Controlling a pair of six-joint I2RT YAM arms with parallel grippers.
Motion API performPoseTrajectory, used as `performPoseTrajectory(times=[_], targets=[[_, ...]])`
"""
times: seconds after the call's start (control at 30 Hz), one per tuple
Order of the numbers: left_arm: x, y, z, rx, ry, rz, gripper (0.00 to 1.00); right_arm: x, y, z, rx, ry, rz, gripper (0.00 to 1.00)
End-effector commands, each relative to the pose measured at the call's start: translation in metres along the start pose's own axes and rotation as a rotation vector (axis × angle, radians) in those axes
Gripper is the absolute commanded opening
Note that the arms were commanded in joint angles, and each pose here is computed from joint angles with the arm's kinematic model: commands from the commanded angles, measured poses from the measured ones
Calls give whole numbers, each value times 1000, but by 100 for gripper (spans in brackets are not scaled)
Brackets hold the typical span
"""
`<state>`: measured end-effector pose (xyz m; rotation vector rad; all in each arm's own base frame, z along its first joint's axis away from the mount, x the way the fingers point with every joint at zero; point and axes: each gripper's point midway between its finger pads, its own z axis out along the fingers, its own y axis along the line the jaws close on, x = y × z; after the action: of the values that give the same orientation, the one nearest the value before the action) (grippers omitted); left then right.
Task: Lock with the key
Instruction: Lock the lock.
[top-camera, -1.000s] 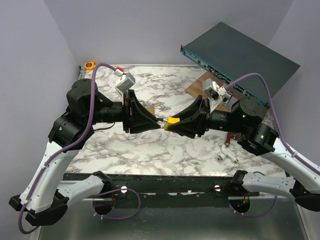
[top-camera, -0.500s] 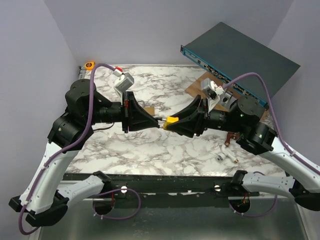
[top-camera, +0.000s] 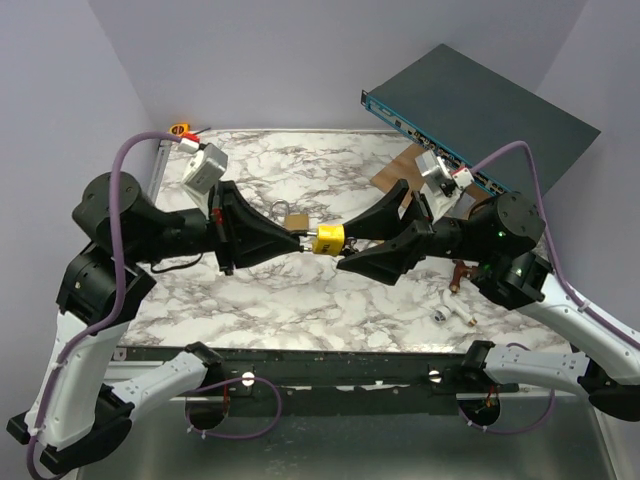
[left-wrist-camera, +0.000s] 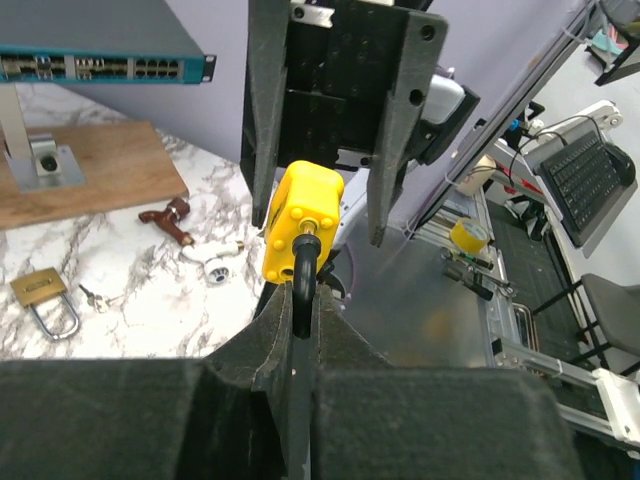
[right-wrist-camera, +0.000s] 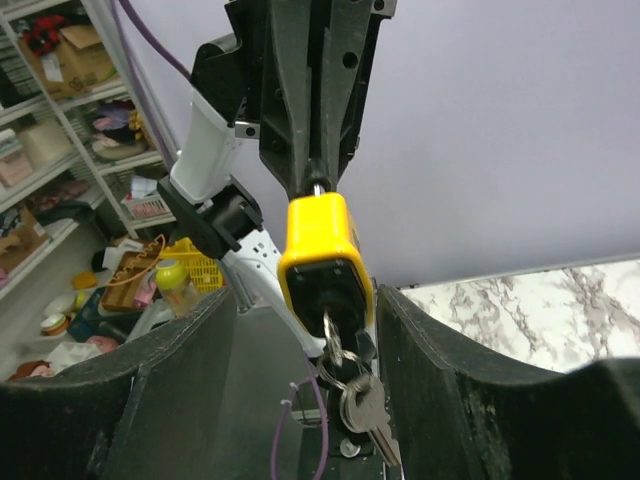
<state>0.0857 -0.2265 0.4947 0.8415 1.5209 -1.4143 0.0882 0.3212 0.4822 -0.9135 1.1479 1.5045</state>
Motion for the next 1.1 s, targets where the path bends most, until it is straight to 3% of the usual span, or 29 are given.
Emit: performPoseTrajectory(times=[0.0, 0.43, 0.77, 0.93, 1.07], targets=[[-21, -18, -11, -3, -77, 59, 0, -9, 15, 3, -79, -44, 1, 59], [-22, -14, -9, -7, -83, 40, 0, -14, 13, 16, -114, -79, 27, 55], [-20, -8, -5, -14, -71, 25, 0, -10, 3, 18, -70, -68, 34, 28], [-16, -5, -4, -18, -59, 22, 0, -3, -5, 19, -32, -41, 50, 3], [-12, -3, -1, -3, -52, 18, 0, 10, -13, 23, -12, 1, 82, 1]])
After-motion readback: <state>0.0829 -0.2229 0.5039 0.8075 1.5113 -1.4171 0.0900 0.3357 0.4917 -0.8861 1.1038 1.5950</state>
